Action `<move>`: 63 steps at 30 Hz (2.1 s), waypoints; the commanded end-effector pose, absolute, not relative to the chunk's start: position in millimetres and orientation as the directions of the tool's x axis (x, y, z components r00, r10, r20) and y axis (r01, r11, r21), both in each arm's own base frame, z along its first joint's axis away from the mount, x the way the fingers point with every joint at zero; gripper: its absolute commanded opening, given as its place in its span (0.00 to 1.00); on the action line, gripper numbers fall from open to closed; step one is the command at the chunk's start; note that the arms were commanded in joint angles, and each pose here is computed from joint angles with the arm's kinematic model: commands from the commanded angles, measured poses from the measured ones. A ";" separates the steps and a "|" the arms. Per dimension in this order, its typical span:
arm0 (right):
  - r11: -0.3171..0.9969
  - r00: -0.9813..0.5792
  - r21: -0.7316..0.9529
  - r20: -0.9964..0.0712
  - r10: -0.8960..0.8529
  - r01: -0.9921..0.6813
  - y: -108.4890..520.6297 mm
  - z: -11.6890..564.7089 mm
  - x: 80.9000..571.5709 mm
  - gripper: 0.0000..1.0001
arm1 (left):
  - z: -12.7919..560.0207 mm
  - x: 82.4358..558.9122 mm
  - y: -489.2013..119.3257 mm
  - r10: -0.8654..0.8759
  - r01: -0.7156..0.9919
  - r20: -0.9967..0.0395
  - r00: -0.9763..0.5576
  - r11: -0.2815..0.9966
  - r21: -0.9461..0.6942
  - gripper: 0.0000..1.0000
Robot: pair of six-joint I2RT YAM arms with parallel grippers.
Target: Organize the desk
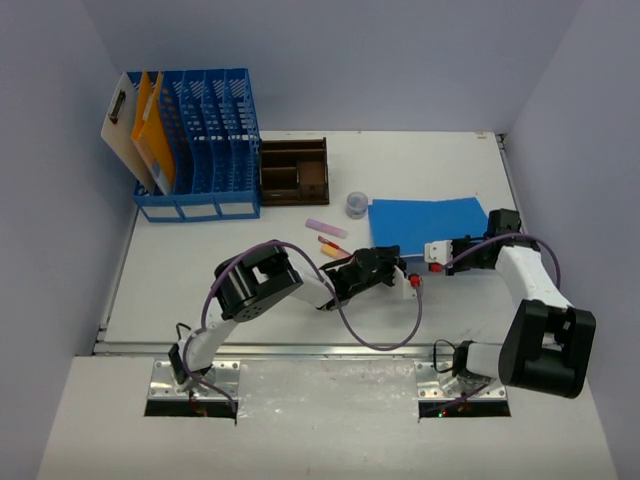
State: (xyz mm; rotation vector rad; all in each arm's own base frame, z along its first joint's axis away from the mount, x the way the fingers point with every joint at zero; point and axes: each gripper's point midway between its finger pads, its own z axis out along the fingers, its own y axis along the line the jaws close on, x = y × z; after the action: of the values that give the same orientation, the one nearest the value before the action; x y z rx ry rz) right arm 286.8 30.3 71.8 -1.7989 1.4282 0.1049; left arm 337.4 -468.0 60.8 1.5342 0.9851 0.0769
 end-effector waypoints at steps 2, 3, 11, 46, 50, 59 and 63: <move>0.011 0.350 -0.557 -0.537 -0.767 -0.830 32.8 86.0 290.7 0.32 | 92.9 341.9 -483.7 0.558 0.482 -0.500 0.663 0.194 0.854 0.00; 0.036 0.324 -0.551 -0.542 -0.775 -0.834 30.3 87.7 293.1 0.42 | 98.5 341.6 -483.6 0.551 0.472 -0.497 0.670 0.201 0.858 0.00; 0.036 0.262 -0.539 -0.466 -0.845 -0.841 -0.9 83.4 297.4 0.70 | 106.3 337.5 -471.6 0.541 0.463 -0.502 0.675 0.219 0.859 0.00; 0.140 0.301 -0.675 -0.492 -0.817 -0.724 -34.5 133.9 330.2 0.01 | 185.4 317.1 -454.0 0.405 0.434 -0.530 0.745 0.310 0.846 0.70; 0.097 0.350 -0.705 -0.461 -0.815 -0.703 -27.2 141.0 321.0 0.01 | 183.2 319.9 -466.7 0.415 0.448 -0.535 0.736 0.294 0.844 0.72; 0.007 0.440 -0.794 -0.345 -0.829 -0.608 -18.8 129.5 308.4 0.01 | 199.7 310.4 -484.6 0.369 0.453 -0.541 0.756 0.302 0.839 0.72; -0.004 0.448 -0.819 -0.310 -0.838 -0.574 -21.2 131.9 312.3 0.01 | 197.5 304.2 -490.9 0.365 0.469 -0.543 0.756 0.277 0.839 0.72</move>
State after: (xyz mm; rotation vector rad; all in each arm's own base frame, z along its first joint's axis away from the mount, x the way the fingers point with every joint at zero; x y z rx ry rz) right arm 301.4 -37.0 106.8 -1.6835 1.4146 -0.2720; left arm 320.5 -467.1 175.6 1.3460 0.8292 -0.0058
